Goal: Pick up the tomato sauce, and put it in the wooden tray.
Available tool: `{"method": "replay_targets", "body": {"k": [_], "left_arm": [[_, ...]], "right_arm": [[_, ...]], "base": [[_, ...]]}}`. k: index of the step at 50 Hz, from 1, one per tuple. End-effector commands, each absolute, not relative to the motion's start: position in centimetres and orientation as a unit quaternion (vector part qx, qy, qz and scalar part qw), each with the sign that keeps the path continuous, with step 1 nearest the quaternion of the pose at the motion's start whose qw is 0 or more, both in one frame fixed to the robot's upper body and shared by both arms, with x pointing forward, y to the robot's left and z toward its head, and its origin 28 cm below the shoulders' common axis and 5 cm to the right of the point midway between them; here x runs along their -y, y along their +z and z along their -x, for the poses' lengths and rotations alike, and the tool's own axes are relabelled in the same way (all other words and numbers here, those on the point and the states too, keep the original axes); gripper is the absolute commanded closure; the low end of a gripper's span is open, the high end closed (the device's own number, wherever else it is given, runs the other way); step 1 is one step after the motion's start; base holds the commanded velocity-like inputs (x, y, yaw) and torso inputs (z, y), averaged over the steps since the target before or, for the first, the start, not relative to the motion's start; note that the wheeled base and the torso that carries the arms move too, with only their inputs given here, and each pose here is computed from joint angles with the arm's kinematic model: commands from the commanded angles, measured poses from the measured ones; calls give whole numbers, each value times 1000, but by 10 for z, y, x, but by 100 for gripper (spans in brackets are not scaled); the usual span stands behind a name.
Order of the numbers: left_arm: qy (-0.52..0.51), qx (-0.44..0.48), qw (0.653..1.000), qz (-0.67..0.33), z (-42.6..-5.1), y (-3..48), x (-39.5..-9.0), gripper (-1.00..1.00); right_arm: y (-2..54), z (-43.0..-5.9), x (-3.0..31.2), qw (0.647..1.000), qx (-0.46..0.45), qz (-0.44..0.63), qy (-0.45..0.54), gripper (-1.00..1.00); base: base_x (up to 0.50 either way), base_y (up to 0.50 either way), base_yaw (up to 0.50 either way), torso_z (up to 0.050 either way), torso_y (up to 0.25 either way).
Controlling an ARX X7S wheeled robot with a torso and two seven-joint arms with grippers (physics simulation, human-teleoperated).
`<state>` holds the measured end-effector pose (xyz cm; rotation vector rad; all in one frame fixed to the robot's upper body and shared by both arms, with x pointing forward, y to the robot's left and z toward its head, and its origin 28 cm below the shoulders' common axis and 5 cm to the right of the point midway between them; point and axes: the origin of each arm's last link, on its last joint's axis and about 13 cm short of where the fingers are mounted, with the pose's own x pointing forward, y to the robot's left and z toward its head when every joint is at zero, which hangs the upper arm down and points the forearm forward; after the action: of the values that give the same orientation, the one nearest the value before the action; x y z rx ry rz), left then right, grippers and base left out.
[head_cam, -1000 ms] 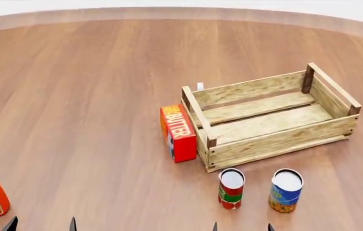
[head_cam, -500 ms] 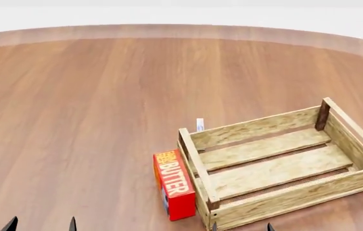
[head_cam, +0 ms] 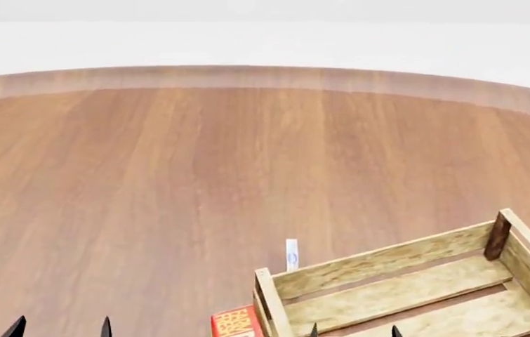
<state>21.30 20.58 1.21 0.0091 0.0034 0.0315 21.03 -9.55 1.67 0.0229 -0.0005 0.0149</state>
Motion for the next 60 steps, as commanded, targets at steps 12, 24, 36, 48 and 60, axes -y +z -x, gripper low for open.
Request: {"method": "replay_targets", "body": {"k": [12,24,36,48,60], "left_arm": [[16,-3,1000,-5,-212,12,-206,-100],[16,-3,1000,-5,-212,12,-205,-100],[16,-4,1000,-5,-213,12,-205,-100],[16,-3,1000,-4,-212,12,-205,-100],[16,-3,1000,-5,-213,12,-205,-100]], "right_arm": [[16,-210,96,1000,9,-10,-4,-100],[31,-196,93,999,35,-4,-4,-100],[47,-169,86,998,65,9,17,-100],[46,-141,85,997,55,17,44,-100],[43,-113,81,995,45,45,77,-100]], "base": [[0,0,0,0,0],[0,0,0,0,0],[0,0,0,0,0],[0,0,0,0,0],[0,0,0,0,0]]}}
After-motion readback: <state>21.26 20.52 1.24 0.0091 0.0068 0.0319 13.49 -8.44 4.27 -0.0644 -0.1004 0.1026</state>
